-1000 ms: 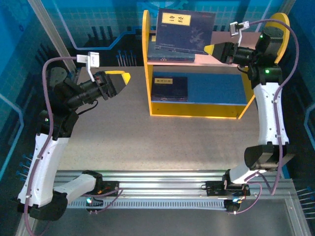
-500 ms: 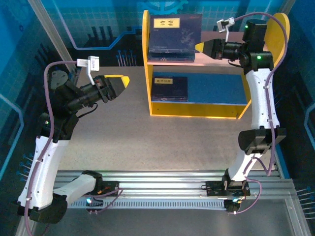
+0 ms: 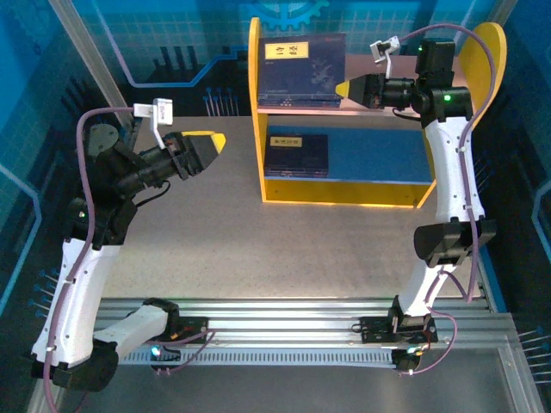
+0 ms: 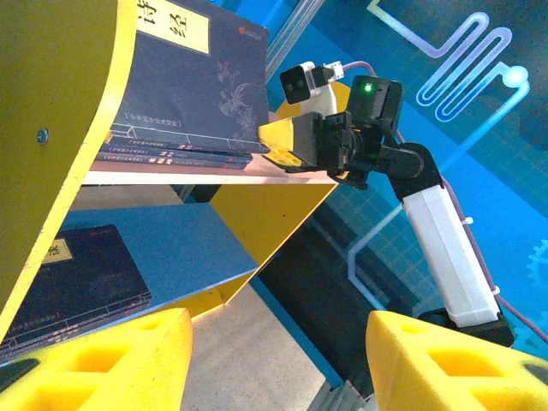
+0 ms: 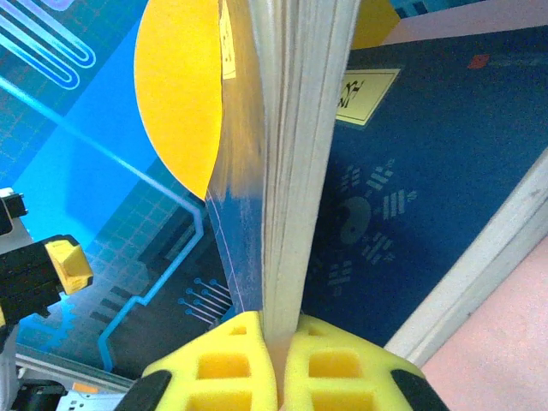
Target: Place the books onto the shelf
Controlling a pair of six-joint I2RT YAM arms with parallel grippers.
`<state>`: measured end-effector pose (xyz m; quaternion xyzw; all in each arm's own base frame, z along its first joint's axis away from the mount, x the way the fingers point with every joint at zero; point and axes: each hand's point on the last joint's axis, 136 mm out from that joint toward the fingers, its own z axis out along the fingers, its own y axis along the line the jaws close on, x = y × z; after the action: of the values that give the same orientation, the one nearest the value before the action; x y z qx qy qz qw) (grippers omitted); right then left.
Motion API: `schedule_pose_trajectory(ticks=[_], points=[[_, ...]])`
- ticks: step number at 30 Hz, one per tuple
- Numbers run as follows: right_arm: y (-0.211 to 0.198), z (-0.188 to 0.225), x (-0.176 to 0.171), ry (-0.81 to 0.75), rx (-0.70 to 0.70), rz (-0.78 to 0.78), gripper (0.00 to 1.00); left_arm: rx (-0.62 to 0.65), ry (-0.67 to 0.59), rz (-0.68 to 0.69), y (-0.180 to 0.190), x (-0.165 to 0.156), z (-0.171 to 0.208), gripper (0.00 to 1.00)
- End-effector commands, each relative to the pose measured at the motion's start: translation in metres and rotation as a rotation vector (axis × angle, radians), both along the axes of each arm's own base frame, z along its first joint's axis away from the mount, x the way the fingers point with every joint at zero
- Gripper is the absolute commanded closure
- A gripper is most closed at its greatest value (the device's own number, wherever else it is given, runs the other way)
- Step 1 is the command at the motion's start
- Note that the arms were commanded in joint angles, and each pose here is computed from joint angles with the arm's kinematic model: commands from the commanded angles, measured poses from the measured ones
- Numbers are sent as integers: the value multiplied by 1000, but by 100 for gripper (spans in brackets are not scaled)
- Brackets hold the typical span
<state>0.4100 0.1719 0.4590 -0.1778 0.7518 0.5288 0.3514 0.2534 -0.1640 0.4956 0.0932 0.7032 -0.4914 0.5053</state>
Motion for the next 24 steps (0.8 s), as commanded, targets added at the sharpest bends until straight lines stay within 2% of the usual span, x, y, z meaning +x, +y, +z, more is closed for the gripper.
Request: schedule_pose_trajectory(ticks=[1,15,24], points=[[7,7,-6,-33,-1,32,96,3,-9,12,4,-1,-1,43],[15,7,-3,-29,1,37,92,1,-3,14,4,3,-4,43],[13,9,-2,-36,-7,17,77,1,-6,17,6,1,-3,43]])
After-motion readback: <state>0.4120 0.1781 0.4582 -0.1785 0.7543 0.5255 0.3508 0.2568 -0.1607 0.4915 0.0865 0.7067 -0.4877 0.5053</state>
